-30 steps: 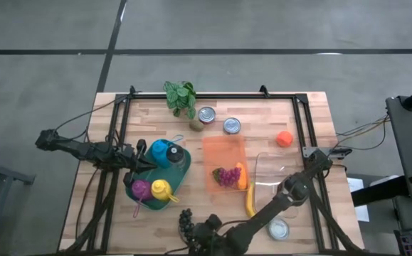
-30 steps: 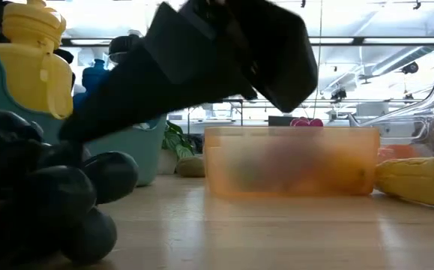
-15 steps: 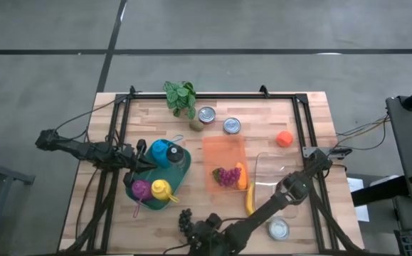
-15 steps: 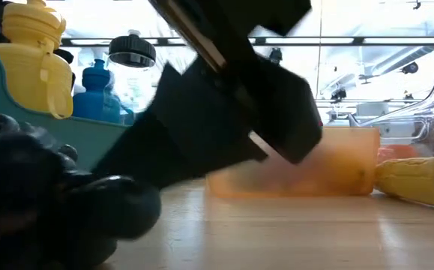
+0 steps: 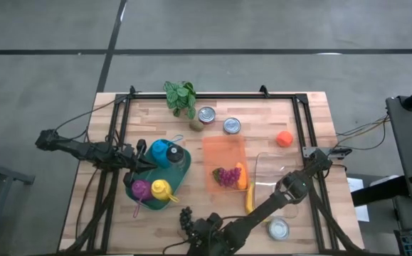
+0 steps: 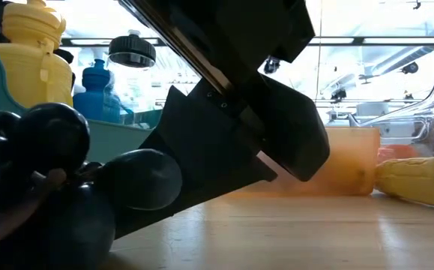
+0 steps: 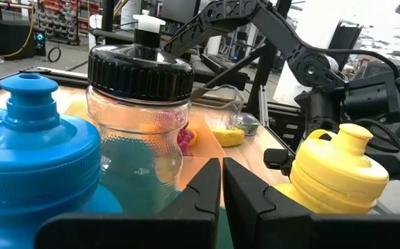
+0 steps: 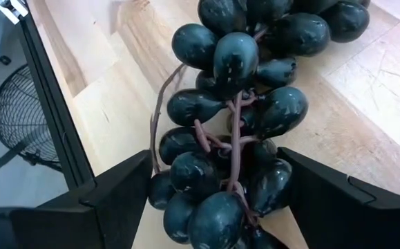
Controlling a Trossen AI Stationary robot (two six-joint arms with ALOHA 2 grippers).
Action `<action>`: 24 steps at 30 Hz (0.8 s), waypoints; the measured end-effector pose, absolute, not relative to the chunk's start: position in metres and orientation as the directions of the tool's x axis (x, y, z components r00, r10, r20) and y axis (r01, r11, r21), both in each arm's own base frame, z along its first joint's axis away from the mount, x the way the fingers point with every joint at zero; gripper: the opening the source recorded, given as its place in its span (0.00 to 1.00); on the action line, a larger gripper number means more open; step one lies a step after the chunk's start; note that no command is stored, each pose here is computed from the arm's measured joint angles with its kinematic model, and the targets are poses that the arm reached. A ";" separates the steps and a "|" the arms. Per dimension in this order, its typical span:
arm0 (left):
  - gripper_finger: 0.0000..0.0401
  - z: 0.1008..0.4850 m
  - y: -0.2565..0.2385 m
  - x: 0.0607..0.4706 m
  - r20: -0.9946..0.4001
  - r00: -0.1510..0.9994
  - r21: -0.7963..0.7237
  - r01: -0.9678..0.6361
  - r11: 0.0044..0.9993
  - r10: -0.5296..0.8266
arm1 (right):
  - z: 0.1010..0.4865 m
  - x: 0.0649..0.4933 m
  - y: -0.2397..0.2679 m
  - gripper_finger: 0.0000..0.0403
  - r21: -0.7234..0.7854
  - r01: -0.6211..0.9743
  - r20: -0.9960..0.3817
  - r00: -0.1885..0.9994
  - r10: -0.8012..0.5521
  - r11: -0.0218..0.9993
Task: Pick & Place Food Item
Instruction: Put the black grapes into the orange bin
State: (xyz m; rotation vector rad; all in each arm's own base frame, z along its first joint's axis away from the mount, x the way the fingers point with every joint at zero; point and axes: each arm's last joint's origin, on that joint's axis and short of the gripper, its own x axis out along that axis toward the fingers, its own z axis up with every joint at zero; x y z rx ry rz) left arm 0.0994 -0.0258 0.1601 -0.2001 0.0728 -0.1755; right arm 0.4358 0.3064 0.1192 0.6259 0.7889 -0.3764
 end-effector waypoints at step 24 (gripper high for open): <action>0.05 0.160 -0.026 0.099 -0.055 0.982 -0.204 0.166 0.965 -0.181 | 0.125 0.438 0.309 0.36 0.412 0.528 -0.743 0.666 -0.061 0.743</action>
